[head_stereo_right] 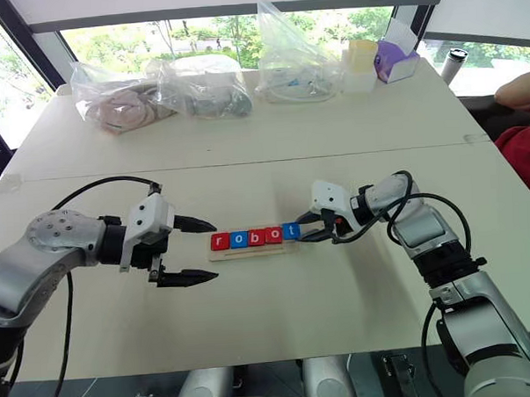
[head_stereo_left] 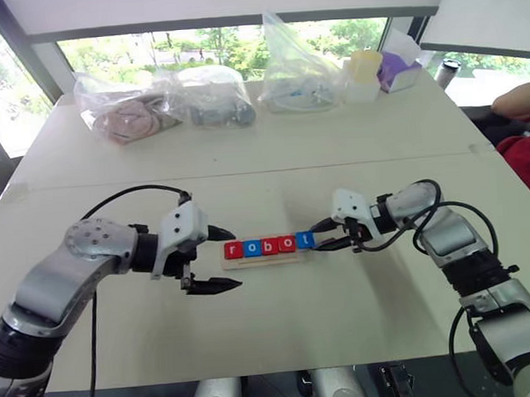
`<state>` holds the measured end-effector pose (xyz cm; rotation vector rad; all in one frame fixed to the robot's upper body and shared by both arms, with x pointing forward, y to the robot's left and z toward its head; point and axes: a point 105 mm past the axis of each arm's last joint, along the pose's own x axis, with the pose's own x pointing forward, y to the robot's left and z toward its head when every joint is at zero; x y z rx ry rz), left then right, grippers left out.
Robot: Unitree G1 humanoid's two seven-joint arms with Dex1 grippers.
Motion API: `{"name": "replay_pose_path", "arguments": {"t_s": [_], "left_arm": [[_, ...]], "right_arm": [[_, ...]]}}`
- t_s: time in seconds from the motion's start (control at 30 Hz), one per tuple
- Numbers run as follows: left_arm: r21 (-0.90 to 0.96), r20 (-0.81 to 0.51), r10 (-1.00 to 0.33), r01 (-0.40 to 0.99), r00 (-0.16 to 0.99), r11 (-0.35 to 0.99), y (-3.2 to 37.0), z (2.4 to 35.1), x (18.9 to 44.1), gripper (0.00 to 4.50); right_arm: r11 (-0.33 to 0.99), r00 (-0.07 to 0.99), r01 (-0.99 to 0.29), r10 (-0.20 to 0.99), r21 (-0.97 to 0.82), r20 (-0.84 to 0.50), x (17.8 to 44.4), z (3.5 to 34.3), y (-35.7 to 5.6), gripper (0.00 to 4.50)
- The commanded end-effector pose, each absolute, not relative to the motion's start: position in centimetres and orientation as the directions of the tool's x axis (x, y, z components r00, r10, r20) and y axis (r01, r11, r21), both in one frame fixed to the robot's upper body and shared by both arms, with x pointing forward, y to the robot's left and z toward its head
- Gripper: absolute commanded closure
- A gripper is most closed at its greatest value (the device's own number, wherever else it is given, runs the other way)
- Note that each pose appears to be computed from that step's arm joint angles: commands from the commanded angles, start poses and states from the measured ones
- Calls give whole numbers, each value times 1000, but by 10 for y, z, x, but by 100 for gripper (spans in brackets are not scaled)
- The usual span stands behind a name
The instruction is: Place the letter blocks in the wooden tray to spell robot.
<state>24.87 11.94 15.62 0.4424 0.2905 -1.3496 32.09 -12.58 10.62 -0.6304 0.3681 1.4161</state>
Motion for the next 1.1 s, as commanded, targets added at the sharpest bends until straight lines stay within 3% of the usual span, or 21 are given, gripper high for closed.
{"name": "replay_pose_path", "arguments": {"t_s": [0.03,0.6,1.1], "left_arm": [[171,-436,-875,974,210,149,117,162,246,0],[173,-434,-875,973,215,153,116,162,247,0],[173,-428,-879,974,210,149,113,161,246,0]], "right_arm": [[5,134,-977,794,-214,-593,323,112,-123,343],[57,186,-970,803,-237,-567,325,122,-129,343],[31,155,-975,801,-218,-578,322,110,-119,343]]}}
